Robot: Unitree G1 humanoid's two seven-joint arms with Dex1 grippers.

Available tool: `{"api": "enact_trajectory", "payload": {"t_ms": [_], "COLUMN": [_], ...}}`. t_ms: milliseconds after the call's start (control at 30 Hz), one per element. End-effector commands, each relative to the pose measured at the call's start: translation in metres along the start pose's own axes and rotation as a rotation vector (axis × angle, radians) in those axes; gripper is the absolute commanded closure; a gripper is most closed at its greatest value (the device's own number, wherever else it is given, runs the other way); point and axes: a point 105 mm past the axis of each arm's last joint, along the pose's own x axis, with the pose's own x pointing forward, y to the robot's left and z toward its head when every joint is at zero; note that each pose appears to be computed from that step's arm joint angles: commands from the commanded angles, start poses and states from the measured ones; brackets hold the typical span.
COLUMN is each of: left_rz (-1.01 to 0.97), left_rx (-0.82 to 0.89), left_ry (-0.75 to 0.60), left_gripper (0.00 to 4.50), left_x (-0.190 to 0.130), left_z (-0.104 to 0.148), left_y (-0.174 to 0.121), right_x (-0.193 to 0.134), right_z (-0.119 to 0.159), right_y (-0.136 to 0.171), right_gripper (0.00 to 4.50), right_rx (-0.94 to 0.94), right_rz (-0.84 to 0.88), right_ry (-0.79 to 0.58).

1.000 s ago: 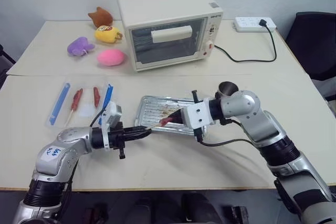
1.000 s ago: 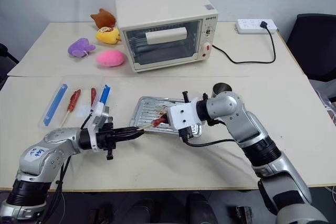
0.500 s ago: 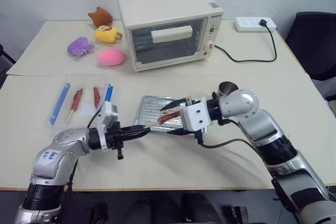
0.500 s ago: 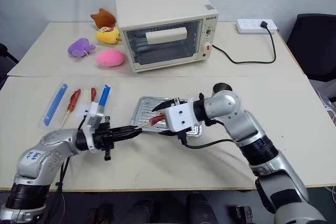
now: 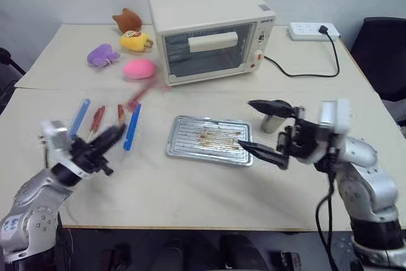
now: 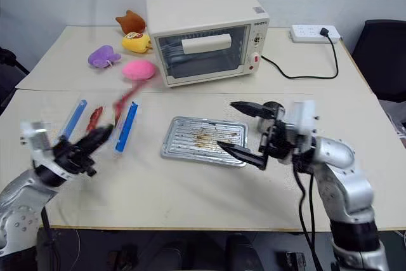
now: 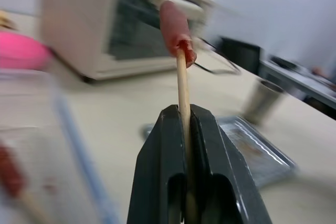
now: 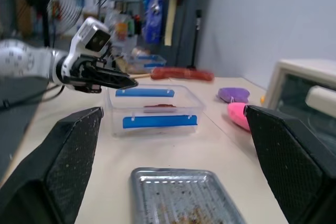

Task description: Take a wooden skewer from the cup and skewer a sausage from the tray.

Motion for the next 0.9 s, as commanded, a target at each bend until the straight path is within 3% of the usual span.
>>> {"api": "enact_trajectory", "payload": {"t_ms": [33, 367, 533, 700, 867, 900], "left_rz": [0.245, 0.329, 0.282, 0.064, -0.344, -0.392], "left_rx": [0.043, 0.001, 0.026, 0.124, 0.318, 0.328], "left_ry": [-0.071, 0.011, 0.027, 0.057, 0.28, 0.311], "left_gripper": [4.5, 4.5, 3.28, 2.13, 0.94, 0.94], "left_x": [-0.009, 0.001, 0.004, 0.004, -0.01, -0.014], "left_z": [0.009, -0.013, -0.011, 0.006, 0.0, -0.003], "left_y": [0.029, 0.039, 0.032, 0.001, -0.05, -0.055], "right_x": [-0.012, -0.014, -0.017, -0.032, -0.05, -0.052], "right_z": [0.011, -0.007, -0.012, -0.033, -0.043, -0.045], "right_y": [0.0, 0.016, 0.016, 0.034, 0.043, 0.045], "right_gripper": [0.02, 0.02, 0.0, 0.0, 0.0, 0.0], "right_rx": [-0.06, -0.05, -0.061, -0.126, -0.116, -0.112], "right_rz": [-0.102, -0.135, -0.134, 0.011, 0.059, 0.067], "right_ry": [-0.027, 0.003, 0.036, 0.214, 0.297, 0.31]}}
